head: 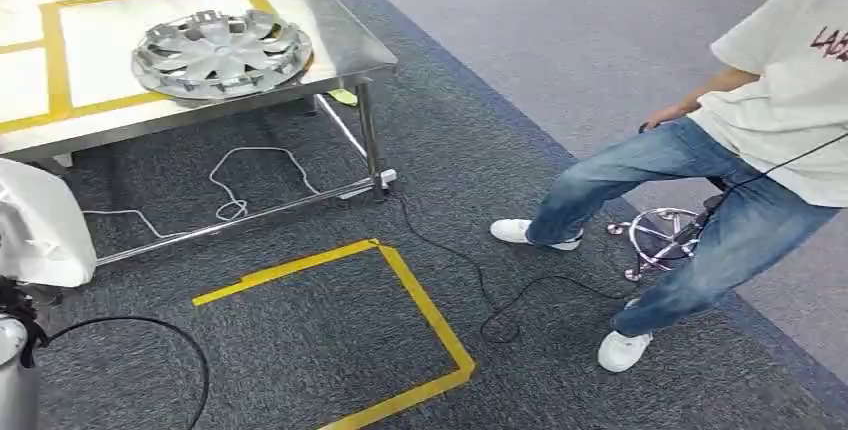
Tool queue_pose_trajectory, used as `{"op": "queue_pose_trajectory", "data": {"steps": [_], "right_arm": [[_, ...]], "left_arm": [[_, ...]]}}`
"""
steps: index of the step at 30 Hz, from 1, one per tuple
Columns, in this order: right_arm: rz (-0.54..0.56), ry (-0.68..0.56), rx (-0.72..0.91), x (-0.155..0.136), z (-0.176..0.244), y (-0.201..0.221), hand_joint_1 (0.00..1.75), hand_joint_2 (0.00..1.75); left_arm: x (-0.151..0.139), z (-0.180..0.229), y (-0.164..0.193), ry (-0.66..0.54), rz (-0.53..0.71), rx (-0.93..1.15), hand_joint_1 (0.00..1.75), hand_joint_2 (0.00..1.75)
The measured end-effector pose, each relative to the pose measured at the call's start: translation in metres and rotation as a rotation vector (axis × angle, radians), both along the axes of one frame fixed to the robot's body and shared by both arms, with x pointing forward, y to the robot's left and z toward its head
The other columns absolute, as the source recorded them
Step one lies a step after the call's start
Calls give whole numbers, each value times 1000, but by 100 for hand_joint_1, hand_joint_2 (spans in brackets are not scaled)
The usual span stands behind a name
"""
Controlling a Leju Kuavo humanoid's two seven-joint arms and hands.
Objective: Take the parts from the cabinet and place them on the table.
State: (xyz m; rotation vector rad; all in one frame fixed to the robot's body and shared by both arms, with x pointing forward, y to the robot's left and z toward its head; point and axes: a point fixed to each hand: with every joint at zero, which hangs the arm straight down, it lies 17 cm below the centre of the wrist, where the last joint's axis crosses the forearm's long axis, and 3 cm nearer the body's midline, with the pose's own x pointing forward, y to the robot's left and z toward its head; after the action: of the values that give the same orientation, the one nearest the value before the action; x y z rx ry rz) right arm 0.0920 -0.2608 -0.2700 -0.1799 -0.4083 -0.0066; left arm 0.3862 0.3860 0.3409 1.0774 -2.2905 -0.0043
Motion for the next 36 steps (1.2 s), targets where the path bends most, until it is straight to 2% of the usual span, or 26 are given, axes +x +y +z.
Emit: {"op": "queue_pose_trajectory", "data": {"steps": [7, 12, 18, 36], "right_arm": [[1, 6, 0, -4, -1, 0, 0, 0], [-66, 21, 19, -3, -1, -1, 0, 0], [-96, 36, 23, -8, -3, -2, 0, 0], [-94, 46, 67, -6, -3, 8, 0, 0]], "left_arm": [[1, -2, 1, 4, 4, -6, 175, 175], [1, -3, 1, 9, 4, -7, 175, 175], [3, -3, 0, 10, 1, -13, 175, 175], [8, -3, -5, 18, -7, -8, 175, 175]]}}
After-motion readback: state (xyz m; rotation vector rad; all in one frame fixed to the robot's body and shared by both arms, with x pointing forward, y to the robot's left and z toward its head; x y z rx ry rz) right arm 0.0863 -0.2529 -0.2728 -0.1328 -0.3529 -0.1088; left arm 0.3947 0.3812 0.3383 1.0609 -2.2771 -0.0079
